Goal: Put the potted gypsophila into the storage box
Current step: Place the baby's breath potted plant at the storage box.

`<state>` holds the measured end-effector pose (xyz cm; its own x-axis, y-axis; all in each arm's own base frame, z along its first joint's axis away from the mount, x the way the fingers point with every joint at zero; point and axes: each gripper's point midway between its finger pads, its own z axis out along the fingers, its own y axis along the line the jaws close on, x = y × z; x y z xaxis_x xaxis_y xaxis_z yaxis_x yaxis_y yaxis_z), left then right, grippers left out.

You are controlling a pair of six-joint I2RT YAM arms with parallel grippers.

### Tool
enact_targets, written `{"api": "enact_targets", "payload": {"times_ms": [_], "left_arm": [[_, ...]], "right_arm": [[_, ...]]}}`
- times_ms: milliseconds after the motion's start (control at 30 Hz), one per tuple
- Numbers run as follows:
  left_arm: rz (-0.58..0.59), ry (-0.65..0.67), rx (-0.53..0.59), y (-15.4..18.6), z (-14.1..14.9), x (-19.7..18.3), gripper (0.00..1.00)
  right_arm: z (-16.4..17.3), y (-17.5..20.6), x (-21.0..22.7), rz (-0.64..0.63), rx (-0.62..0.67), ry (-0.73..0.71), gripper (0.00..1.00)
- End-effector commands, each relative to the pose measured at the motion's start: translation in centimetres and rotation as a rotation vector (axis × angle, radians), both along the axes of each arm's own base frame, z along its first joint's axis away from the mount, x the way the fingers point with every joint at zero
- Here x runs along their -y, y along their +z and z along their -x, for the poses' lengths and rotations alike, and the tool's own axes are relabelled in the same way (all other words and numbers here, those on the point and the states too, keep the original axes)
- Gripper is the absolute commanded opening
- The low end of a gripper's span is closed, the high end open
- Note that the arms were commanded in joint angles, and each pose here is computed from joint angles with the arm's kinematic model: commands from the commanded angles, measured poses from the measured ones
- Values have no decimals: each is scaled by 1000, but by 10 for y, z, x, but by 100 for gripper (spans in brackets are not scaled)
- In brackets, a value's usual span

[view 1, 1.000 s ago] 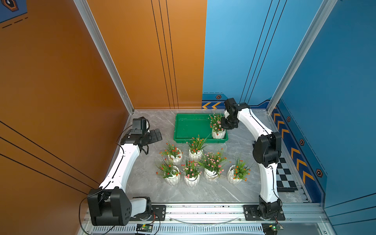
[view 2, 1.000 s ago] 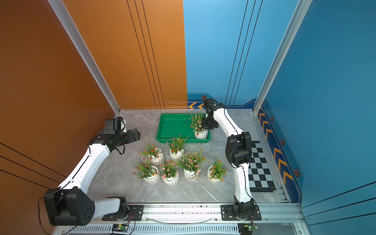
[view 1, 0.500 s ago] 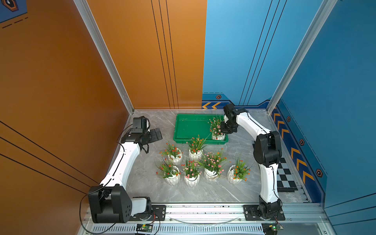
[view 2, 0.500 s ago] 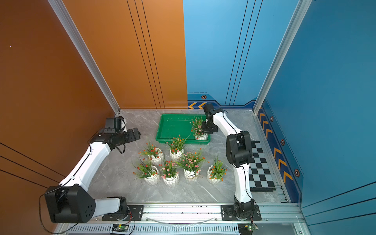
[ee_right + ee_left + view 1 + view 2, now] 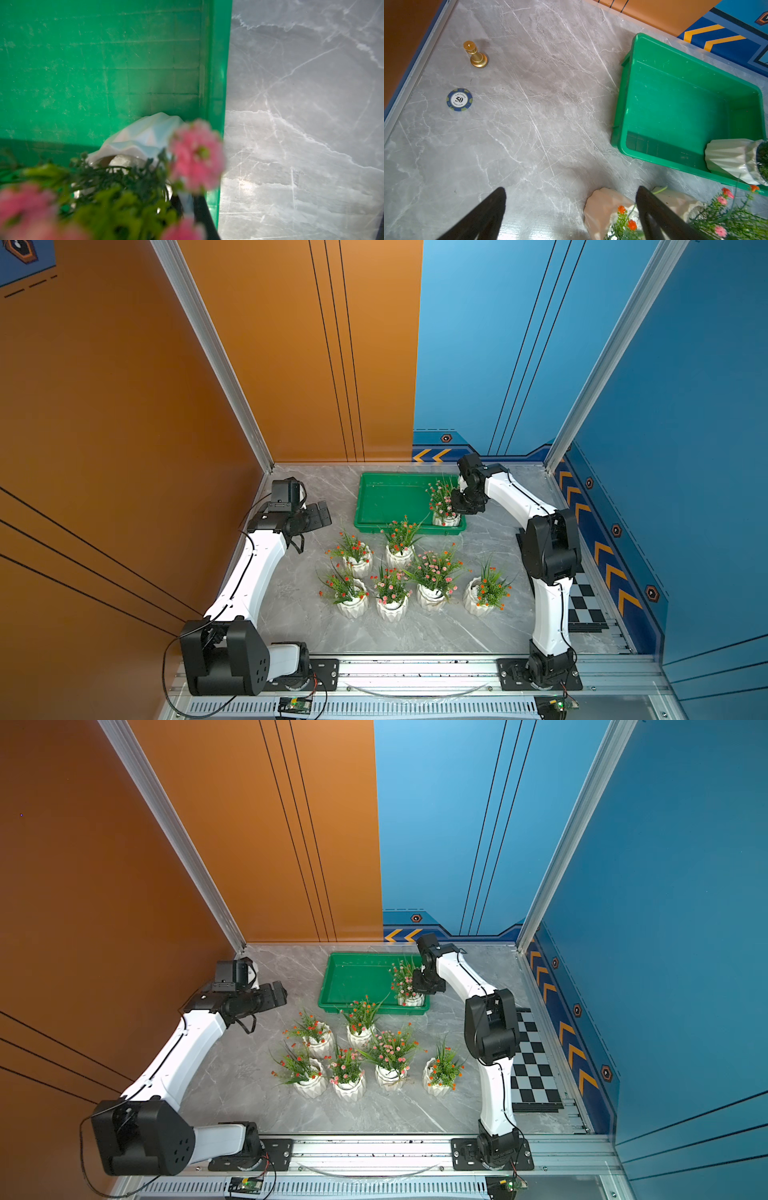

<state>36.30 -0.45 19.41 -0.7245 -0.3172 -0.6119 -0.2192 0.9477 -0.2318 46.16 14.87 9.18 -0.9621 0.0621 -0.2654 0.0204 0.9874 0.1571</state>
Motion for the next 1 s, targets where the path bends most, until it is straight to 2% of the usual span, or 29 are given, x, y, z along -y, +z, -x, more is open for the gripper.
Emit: {"api": "enact_targets", "payload": {"times_ms": [0, 300, 600, 667, 733, 800, 867, 967], "left_arm": [[-10, -4, 9, 8, 0, 1, 98], [-5, 0, 24, 13, 1, 1, 98], [-9, 11, 31, 17, 7, -3, 98], [-11, 30, 11, 15, 10, -7, 98], [-10, 58, -20, 10, 16, -14, 98], [-9, 103, -61, 3, 23, -23, 98], [1, 174, -119, -9, 34, -36, 98], [57, 262, -197, -29, 48, -50, 98]], "right_arm": [[4, 27, 8, -16, 45, -27, 10], [3, 43, 16, -28, 74, -43, 33], [2, 70, 35, -42, 131, -86, 50], [8, 68, 45, -39, 119, -105, 61], [10, 74, 54, -47, 129, -127, 82], [12, 80, 66, -51, 138, -155, 95], [16, 84, 77, -51, 144, -177, 100], [24, 86, 92, -54, 141, -213, 100]]}}
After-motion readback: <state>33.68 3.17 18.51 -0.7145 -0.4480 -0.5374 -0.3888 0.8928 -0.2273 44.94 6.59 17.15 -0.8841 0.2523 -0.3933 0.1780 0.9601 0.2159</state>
